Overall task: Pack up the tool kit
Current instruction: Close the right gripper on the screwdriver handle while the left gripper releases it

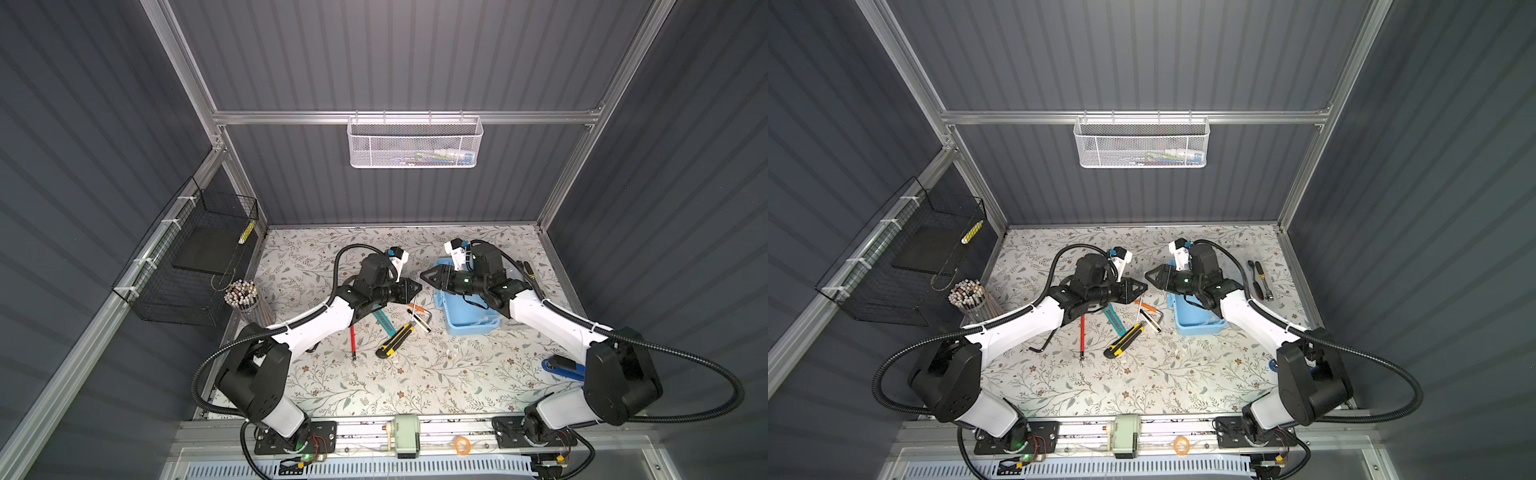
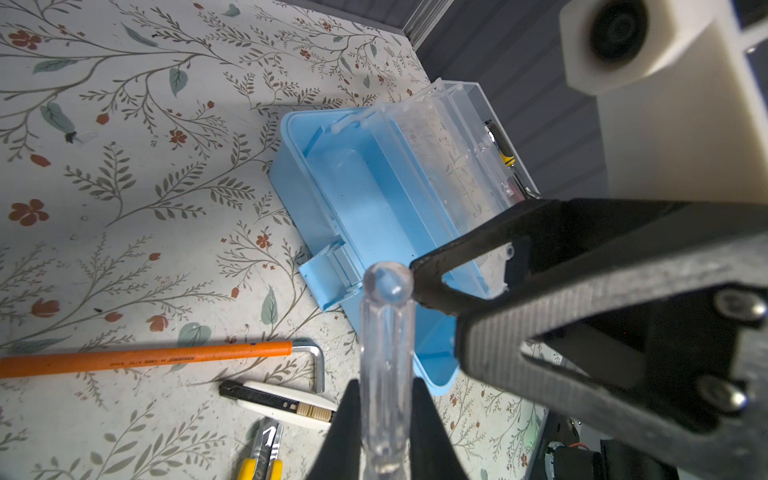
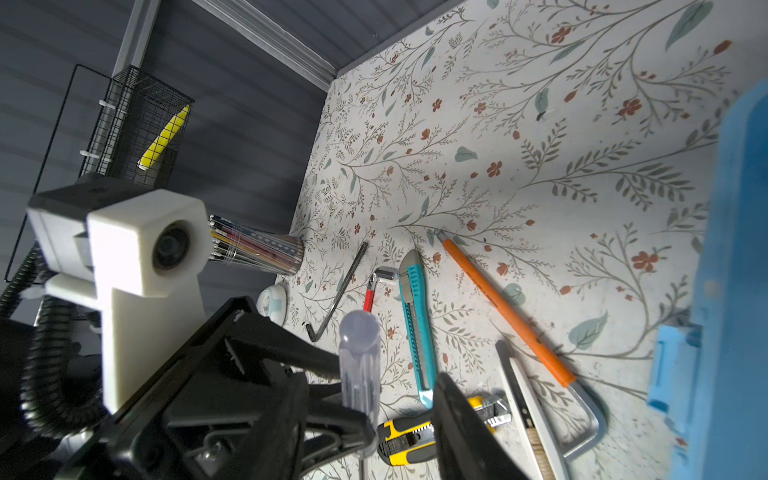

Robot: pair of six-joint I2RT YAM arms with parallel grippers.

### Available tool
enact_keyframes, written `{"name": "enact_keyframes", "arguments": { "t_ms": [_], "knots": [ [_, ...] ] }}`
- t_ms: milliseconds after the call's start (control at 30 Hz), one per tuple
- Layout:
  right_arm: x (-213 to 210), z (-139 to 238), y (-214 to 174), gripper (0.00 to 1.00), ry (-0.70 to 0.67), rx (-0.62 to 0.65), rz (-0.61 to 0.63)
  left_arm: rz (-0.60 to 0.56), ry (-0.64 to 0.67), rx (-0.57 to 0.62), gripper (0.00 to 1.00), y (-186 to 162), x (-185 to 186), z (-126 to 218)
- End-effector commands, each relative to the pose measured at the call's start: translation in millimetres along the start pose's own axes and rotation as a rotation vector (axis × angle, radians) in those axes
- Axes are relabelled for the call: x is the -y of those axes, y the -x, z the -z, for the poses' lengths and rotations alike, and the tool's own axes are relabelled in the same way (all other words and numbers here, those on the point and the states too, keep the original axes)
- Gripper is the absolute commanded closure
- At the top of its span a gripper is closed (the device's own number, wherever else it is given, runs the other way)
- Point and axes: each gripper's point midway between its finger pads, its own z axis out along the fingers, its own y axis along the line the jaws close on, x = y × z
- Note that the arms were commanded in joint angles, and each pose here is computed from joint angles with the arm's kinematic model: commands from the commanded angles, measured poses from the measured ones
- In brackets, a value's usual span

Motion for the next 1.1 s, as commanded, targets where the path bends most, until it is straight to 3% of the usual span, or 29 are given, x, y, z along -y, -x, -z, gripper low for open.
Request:
{"name": "enact_keyframes", "arguments": {
  "t_ms": [0, 367, 700, 867, 967, 1033, 1067],
  "knots": [
    [-8, -5, 2, 0.52, 0.03, 0.002, 0.006, -0.013, -0.072, 0.011, 1.0, 8, 19, -4],
    [-13, -16, 0, 0.59, 0.049, -0.013, -0.009, -0.021, -0.095, 0.025, 0.99, 12, 26, -6],
    [-15, -16, -4, 0.8, 0.058, -0.024, -0.023, -0.013, -0.086, 0.043, 0.92, 16, 24, -9],
    [-11, -15, -7, 0.84, 0.042, -0.032, -0.021, -0.008, -0.078, 0.052, 0.81, 17, 23, -8],
    [-10, -12, -6, 0.86, 0.024, -0.031, -0.007, -0.009, -0.064, 0.05, 0.59, 17, 21, -7],
    [-9, -8, -5, 0.86, 0.004, -0.034, 0.015, -0.012, -0.045, 0.053, 0.37, 16, 18, -4],
    [-9, -4, -4, 0.87, -0.007, -0.033, 0.024, -0.015, -0.018, 0.067, 0.33, 18, 14, -2]
  ]
}}
